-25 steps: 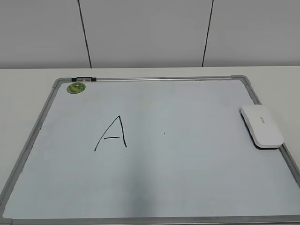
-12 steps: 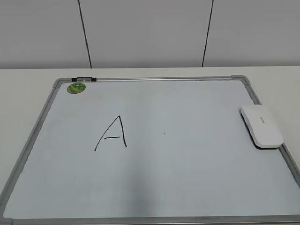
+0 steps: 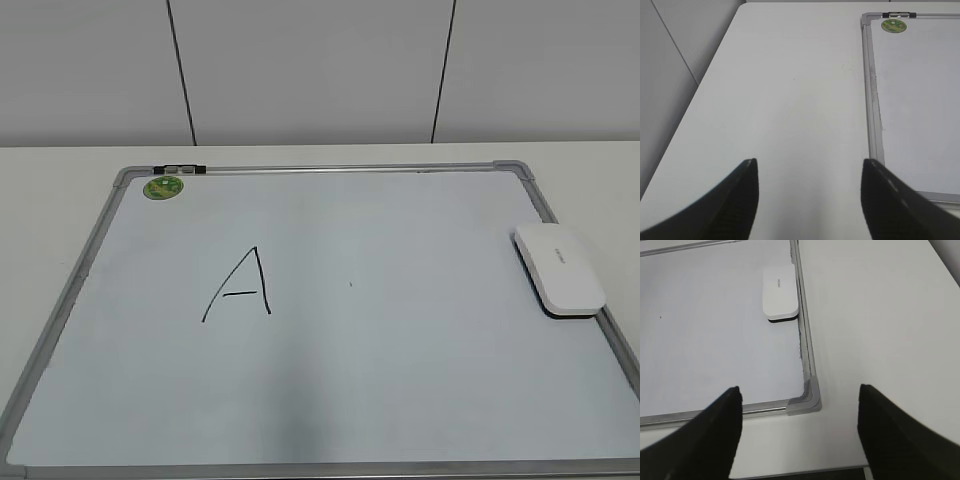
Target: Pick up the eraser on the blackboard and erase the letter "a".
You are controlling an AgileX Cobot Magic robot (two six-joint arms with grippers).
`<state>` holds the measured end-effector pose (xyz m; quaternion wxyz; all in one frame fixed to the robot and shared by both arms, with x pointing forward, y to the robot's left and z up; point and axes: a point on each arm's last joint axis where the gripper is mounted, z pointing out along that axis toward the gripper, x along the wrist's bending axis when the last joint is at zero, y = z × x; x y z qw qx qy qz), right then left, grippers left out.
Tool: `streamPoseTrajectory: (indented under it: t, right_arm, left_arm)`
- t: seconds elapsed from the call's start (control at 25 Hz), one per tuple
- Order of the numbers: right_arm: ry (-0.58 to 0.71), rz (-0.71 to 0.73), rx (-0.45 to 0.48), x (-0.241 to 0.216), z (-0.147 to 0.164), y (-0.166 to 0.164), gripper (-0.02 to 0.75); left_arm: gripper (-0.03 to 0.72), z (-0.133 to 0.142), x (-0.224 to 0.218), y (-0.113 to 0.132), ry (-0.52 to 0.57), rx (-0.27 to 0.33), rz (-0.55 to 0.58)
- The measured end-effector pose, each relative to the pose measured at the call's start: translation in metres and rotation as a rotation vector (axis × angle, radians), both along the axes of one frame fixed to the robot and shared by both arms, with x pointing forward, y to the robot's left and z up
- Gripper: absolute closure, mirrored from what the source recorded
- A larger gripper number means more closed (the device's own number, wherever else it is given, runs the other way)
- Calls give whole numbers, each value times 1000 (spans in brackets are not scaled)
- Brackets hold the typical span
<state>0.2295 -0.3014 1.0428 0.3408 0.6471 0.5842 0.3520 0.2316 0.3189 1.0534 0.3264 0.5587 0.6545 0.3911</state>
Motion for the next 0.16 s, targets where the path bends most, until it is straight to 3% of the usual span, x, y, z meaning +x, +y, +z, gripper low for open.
streamPoseTrajectory:
  t: [0.16]
  right_arm:
    - [0,0,0,0,0,0,202]
  left_arm:
    - [215,0,0,0,0,1,-1]
